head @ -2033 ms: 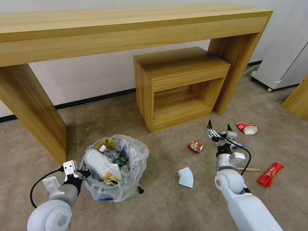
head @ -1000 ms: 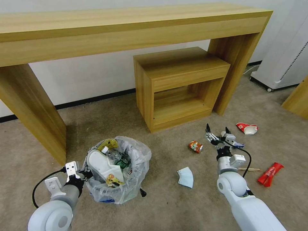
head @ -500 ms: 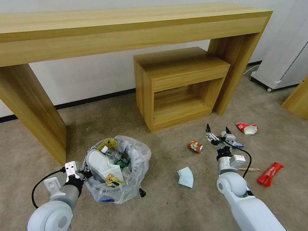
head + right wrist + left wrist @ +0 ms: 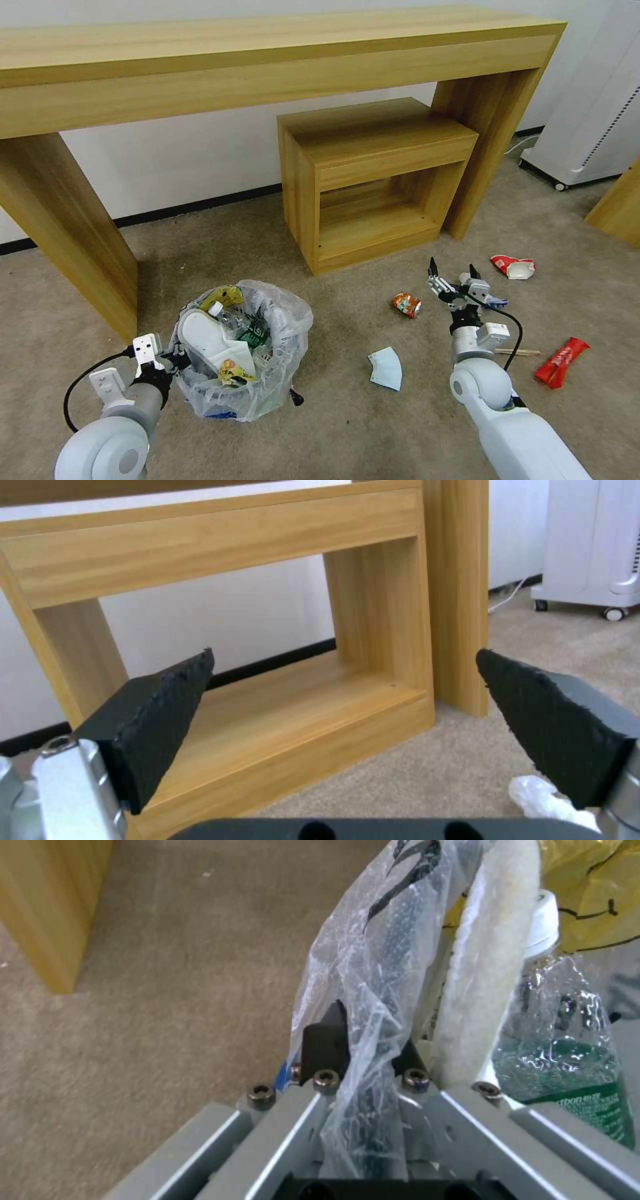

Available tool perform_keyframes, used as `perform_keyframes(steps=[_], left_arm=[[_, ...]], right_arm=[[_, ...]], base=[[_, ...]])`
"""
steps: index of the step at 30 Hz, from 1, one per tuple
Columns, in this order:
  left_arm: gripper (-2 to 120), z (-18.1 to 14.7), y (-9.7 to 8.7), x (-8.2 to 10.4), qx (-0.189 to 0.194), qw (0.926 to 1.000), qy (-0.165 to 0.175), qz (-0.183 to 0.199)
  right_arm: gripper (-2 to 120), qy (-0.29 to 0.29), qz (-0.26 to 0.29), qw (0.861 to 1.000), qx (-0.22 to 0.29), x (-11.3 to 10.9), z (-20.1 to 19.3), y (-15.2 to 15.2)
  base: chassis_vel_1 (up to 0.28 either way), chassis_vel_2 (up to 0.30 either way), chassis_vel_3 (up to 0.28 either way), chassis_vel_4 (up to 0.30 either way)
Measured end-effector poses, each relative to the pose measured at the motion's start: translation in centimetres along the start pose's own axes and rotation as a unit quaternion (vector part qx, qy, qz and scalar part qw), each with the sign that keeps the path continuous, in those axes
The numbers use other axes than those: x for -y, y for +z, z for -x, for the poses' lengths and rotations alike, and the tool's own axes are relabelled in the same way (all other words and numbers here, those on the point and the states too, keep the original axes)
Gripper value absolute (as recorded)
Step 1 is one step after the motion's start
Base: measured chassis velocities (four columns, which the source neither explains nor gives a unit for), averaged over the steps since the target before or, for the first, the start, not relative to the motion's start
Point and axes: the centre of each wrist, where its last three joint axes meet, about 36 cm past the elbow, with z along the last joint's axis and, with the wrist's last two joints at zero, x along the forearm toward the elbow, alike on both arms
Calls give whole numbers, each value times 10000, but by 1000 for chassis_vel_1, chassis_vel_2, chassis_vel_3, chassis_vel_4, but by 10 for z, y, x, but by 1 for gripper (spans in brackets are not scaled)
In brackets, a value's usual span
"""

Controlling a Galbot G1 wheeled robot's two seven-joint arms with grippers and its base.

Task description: Pick up the trash bin and place the garbage on the floor into it.

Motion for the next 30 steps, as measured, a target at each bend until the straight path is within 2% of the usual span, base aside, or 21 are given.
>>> perform_keyframes(steps=[6, 12, 19, 30], left_arm=[[1, 2, -2, 5, -63, 9999, 98, -8], [1, 0, 2, 5, -144, 9998, 102, 70], [1, -2, 5, 8, -100, 9999, 112, 71], [1, -10, 7, 7, -15, 9999, 81, 84]], right_arm=[[100, -54, 65, 10000, -30, -4, 3, 2], [100, -227, -283, 9993, -74, 15, -2, -6], [100, -129, -391, 9991, -23, 32, -5, -15], [100, -38, -249, 9991, -336, 37, -10, -22]], base=[[0, 0, 0, 0], [0, 0, 0, 0], [0, 0, 0, 0], [0, 0, 0, 0]])
